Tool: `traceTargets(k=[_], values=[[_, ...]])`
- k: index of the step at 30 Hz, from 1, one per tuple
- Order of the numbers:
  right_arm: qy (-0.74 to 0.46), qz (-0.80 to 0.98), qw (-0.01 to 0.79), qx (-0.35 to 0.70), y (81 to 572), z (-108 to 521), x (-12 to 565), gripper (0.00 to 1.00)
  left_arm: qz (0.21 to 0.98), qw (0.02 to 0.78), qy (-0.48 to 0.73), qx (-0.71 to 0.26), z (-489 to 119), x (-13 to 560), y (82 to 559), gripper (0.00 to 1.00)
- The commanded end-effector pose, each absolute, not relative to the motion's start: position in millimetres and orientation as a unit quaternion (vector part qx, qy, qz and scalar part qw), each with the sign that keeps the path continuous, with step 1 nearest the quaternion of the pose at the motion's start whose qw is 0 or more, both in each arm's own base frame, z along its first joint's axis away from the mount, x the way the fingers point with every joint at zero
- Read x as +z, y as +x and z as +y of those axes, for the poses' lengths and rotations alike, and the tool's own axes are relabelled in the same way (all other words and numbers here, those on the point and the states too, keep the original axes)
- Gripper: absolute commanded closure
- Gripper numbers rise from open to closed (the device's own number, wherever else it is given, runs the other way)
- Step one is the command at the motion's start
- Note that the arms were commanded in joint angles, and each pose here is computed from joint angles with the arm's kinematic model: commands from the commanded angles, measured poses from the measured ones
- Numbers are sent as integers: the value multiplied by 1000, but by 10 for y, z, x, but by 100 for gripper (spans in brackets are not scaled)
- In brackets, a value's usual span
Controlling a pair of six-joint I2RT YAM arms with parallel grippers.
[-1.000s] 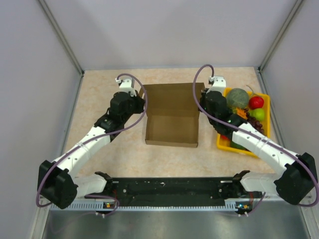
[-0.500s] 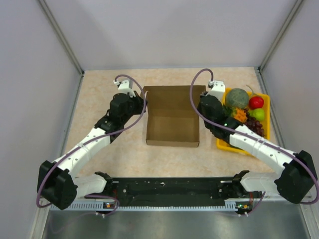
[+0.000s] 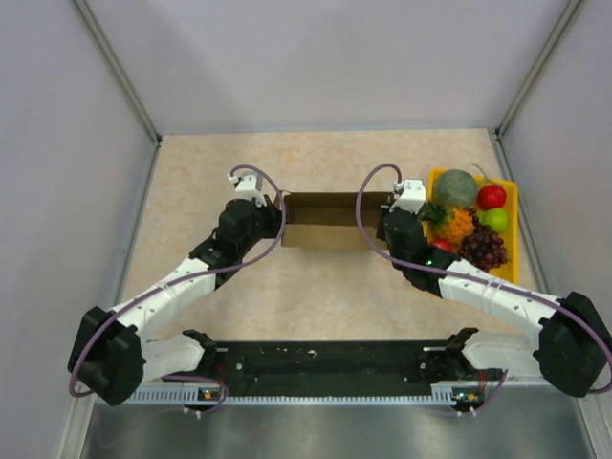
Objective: Fold the paper box
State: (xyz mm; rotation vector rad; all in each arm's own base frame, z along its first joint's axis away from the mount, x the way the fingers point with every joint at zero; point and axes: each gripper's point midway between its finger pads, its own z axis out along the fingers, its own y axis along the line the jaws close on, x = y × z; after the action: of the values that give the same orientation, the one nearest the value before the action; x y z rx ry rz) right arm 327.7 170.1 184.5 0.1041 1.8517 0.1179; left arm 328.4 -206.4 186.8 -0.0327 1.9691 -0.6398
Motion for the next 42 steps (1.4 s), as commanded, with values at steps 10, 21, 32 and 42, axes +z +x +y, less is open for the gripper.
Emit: traceTargets(k=[10,21,32,42], values=[[-15,794,588,155,2869,1932,1867,99,813,505,39,-288,-2209,1447,2808,100],[-5,798,565,208,2591,1883,1800,79,802,523,35,-288,-2076,1205,2631,100],[-48,827,508,237,1948,1606,1598,54,804,527,28,-274,-1967,1014,2568,100],[-38,819,433,375,1345,1710,1951,33,810,521,21,-269,-1947,941,2566,100]])
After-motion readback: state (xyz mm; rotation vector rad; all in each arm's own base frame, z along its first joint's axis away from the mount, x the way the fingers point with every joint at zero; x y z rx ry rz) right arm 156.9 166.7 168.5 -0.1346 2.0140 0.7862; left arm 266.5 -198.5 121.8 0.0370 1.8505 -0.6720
